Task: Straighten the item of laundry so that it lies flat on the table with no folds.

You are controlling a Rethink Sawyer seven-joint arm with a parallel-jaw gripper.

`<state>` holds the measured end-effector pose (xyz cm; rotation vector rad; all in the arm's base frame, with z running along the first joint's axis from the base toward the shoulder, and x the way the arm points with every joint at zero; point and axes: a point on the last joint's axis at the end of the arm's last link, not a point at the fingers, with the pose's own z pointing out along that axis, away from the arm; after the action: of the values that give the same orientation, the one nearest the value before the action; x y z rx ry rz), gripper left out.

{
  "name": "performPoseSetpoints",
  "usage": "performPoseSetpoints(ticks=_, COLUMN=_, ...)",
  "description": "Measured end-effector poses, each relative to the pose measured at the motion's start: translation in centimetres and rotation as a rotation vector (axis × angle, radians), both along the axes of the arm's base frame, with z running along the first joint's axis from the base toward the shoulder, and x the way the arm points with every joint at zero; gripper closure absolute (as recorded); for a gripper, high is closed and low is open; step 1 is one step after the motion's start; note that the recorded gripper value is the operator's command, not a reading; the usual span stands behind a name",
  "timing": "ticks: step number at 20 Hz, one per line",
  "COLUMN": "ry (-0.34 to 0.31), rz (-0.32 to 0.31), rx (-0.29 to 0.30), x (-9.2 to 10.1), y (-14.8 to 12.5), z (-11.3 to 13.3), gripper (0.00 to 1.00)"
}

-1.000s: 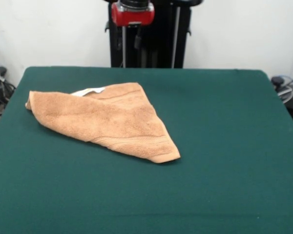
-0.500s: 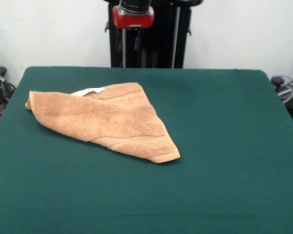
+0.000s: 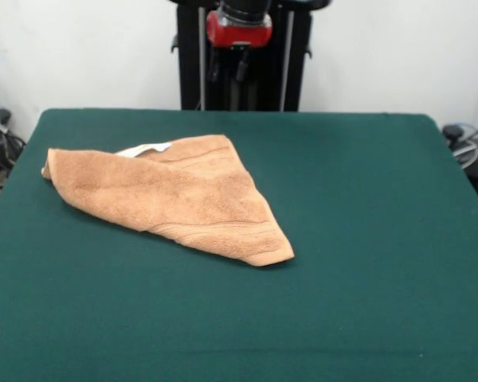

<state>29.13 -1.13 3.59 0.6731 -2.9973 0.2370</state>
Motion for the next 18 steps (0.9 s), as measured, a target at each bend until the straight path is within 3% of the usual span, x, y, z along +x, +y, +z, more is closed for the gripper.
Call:
performPoseSetpoints(ticks=6, ry=-0.002, rz=-0.051, rx=-0.011, x=-2.4, y=1.3, z=-0.4, gripper=0.00)
performPoseSetpoints(ticks=10, ry=0.038, rz=-0.097, rx=-0.014, x=-3.2, y=1.3, z=-0.1, gripper=0.00)
performPoseSetpoints(ticks=12, ry=0.115, rz=-0.145, rx=-0.022, x=-3.1, y=1.3, z=0.9, gripper=0.00)
performPoseSetpoints(ticks=18, ry=0.316, rz=-0.199, rx=-0.013, x=-3.1, y=2.4, z=3.5, gripper=0.00)
